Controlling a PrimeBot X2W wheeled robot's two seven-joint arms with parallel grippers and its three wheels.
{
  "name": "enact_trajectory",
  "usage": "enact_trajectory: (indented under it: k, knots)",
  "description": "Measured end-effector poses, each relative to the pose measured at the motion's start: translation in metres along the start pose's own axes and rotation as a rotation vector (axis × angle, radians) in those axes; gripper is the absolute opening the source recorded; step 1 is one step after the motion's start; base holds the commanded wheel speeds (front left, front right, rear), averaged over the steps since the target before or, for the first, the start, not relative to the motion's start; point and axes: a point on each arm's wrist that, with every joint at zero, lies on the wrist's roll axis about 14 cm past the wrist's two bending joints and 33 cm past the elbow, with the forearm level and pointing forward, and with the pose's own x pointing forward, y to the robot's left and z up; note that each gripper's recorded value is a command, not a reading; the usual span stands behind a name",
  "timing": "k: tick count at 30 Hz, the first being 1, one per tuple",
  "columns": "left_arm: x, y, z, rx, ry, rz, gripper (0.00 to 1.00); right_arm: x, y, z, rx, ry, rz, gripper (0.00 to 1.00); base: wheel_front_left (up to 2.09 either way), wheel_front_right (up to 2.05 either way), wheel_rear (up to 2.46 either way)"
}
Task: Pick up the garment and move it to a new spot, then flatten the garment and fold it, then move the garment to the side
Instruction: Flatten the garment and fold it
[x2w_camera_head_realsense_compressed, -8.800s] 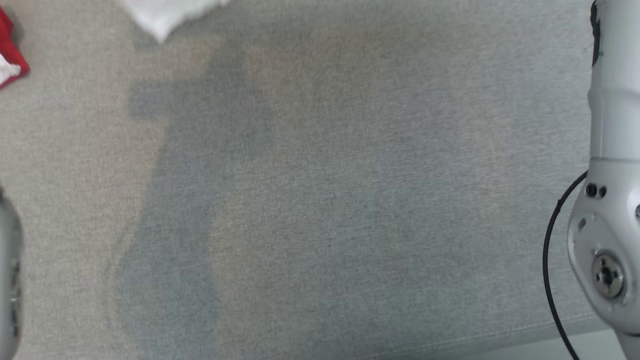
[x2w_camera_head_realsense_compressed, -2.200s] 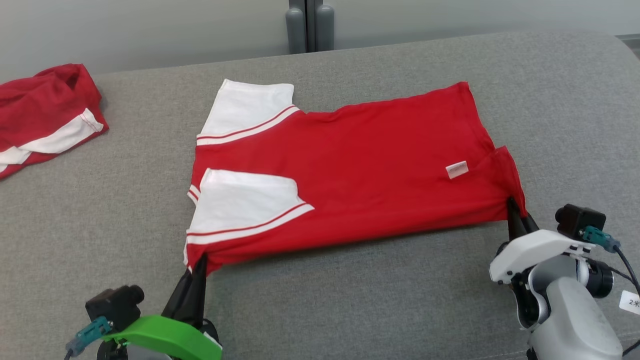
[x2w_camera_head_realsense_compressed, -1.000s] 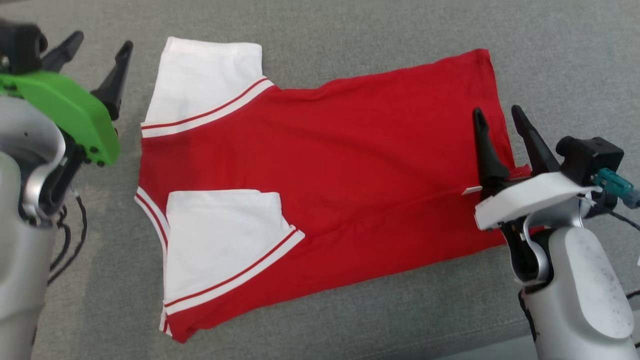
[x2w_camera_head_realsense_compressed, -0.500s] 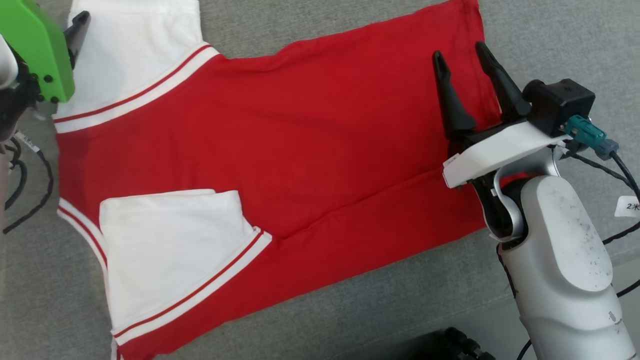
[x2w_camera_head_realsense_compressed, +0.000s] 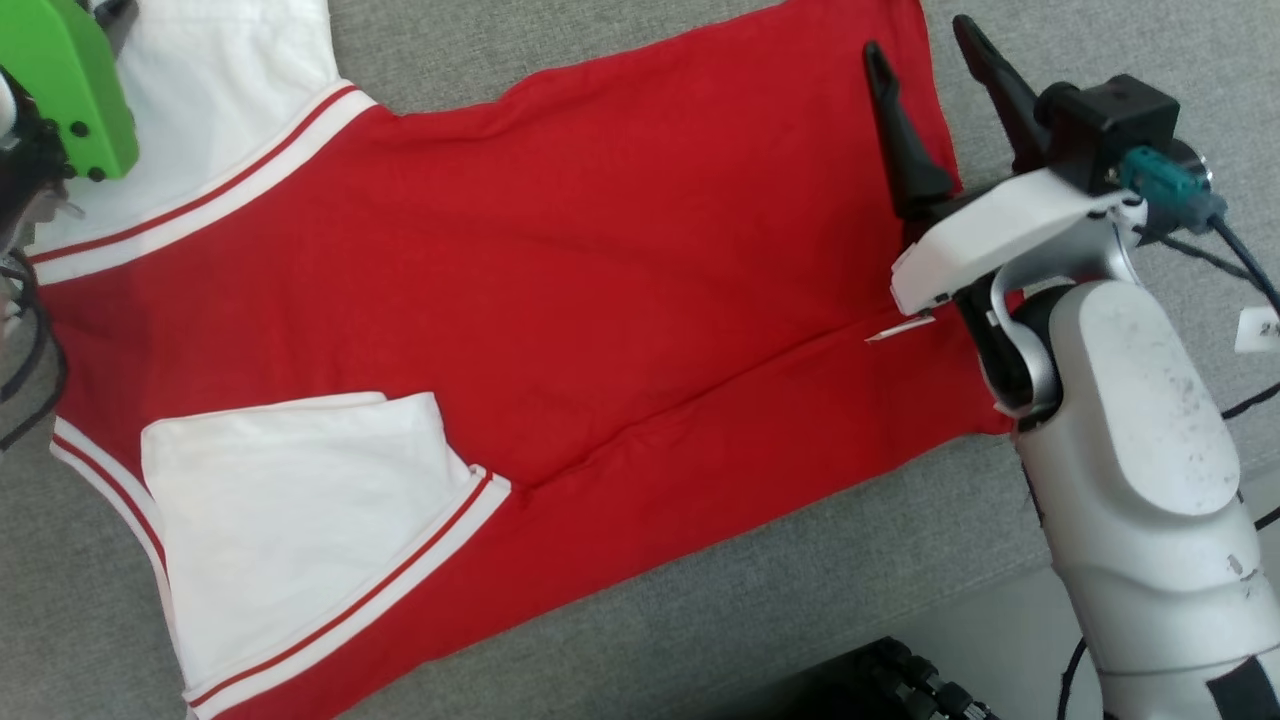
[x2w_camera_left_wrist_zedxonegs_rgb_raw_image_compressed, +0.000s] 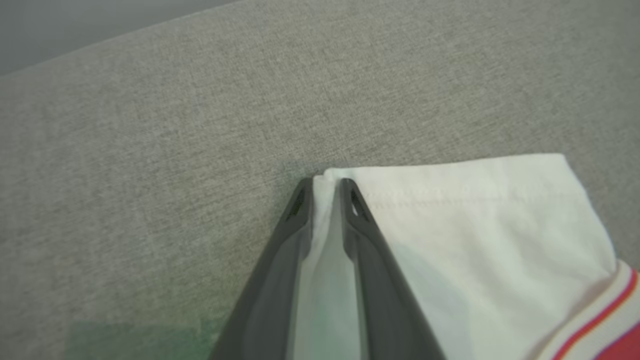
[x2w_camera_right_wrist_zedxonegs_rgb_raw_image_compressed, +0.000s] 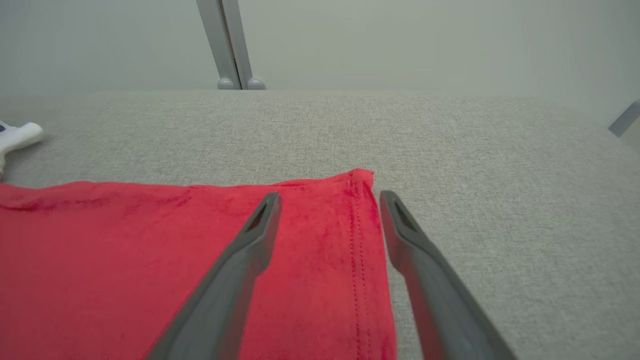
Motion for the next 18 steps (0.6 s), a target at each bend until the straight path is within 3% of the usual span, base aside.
enact_trajectory:
  k: [8,16,17,18]
  knots:
    - [-0.024,-0.018,0.011,0.040,-0.053,-0.033,0.00,0.027,-0.015,0.000,-0.147,0.133,0.008,1.00,0.00,0.00,0.00]
    - [-0.065,-0.035,0.034,0.060,-0.166,-0.074,0.00,0.037,-0.015,-0.019,-0.209,0.322,0.039,1.00,0.00,0.00,0.00]
    - [-0.069,-0.035,0.034,0.066,-0.172,-0.074,0.00,0.037,-0.016,-0.021,-0.213,0.344,0.039,0.98,0.00,0.00,0.00]
    - [-0.074,-0.037,0.035,0.070,-0.181,-0.076,0.00,0.038,-0.016,-0.023,-0.209,0.365,0.041,0.80,0.00,0.00,0.00]
